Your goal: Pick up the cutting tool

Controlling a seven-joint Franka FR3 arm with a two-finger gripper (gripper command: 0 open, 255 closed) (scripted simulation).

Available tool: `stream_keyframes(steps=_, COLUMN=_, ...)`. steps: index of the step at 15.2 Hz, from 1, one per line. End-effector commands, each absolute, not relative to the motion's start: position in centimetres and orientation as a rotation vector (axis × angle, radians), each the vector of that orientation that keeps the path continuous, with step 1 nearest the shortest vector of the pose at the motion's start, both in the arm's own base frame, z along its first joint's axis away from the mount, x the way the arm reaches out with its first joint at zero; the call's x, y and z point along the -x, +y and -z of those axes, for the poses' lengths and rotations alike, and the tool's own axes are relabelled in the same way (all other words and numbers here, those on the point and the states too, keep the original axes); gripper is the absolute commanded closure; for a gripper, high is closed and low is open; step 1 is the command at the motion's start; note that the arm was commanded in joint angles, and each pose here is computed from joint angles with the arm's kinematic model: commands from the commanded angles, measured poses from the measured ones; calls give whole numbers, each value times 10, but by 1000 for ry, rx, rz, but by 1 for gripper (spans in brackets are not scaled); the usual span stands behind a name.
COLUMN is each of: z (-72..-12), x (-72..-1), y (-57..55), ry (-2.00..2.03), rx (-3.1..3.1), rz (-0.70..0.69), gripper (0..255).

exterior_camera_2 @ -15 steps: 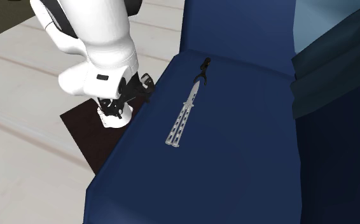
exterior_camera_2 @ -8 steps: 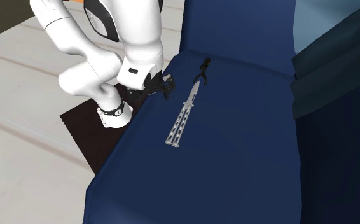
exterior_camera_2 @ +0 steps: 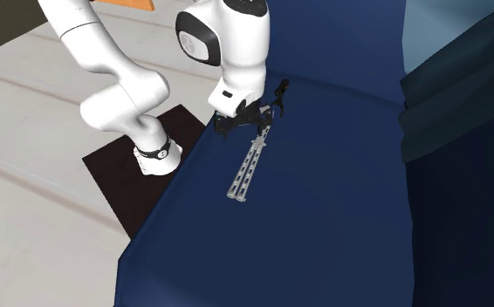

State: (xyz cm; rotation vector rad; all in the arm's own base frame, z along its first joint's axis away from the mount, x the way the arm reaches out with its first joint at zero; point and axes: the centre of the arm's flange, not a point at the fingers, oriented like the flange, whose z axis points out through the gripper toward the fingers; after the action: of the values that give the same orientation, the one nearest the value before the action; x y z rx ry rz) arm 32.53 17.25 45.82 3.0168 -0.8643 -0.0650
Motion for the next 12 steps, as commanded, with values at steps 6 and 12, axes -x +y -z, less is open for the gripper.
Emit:
stream_keyframes(steps=6, z=-420, x=-340, y=218, ry=-1055, rx=-2956, rz=49, gripper=0)
stream_keyframes(steps=12, z=-391, x=-339, y=218, ry=-1055, rx=-2956, rz=49, gripper=0)
